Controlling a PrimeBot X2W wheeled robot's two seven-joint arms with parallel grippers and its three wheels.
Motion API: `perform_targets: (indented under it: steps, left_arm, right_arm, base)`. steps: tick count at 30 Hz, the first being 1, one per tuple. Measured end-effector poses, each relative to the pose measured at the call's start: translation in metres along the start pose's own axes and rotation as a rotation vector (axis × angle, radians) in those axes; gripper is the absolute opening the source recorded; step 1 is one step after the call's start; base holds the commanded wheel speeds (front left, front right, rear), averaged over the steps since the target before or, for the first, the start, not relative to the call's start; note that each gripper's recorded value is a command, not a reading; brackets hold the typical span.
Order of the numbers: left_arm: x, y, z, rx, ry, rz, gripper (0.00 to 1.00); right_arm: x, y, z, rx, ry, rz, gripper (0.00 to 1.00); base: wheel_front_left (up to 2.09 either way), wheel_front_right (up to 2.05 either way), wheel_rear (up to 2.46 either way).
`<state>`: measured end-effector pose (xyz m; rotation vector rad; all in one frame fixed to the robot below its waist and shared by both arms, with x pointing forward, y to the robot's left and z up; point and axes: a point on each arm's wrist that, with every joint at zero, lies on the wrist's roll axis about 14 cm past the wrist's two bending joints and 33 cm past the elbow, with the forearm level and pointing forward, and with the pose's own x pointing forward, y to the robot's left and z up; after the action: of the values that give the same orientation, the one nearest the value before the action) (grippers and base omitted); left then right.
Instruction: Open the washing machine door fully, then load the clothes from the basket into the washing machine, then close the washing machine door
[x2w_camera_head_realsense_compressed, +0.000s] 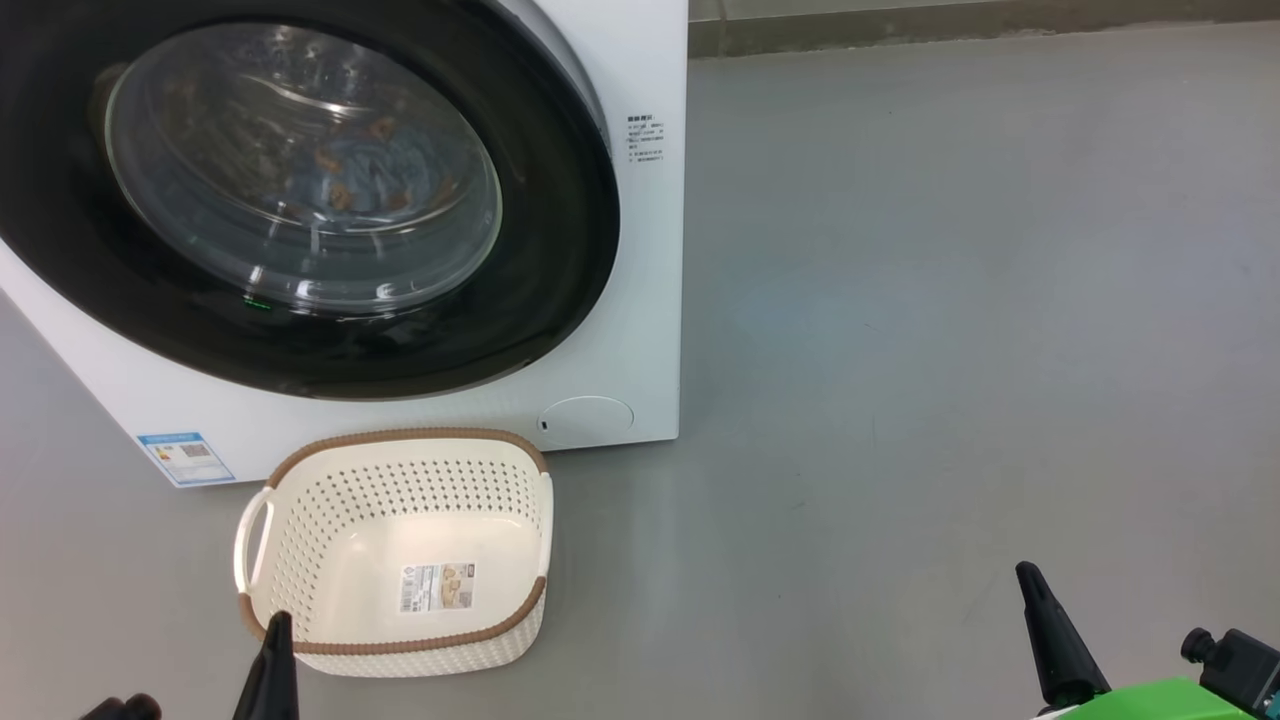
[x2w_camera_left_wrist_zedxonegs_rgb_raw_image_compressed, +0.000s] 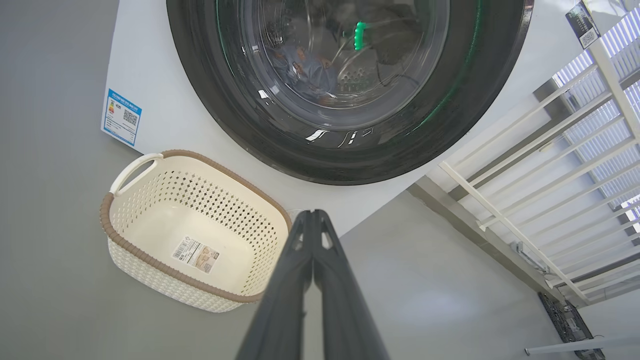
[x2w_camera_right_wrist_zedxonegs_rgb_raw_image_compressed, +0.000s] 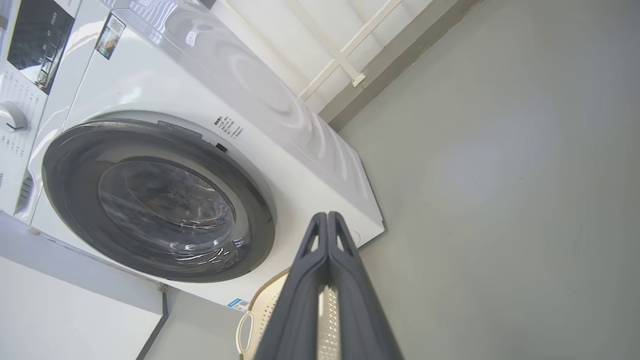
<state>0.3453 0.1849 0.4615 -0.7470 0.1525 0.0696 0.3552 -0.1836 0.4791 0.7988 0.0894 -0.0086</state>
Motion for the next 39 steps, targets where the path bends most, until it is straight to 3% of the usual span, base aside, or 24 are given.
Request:
perform_targets:
  steps: [39]
  left_arm:
    - [0.016,-0.005,0.008,-0.452,0.008,-0.024,0.00]
  right_arm:
    - [0.012,-0.007,0.011,0.424,-0.025,-0.020,0.00]
  base:
    - [0.00,0.00,0.00]
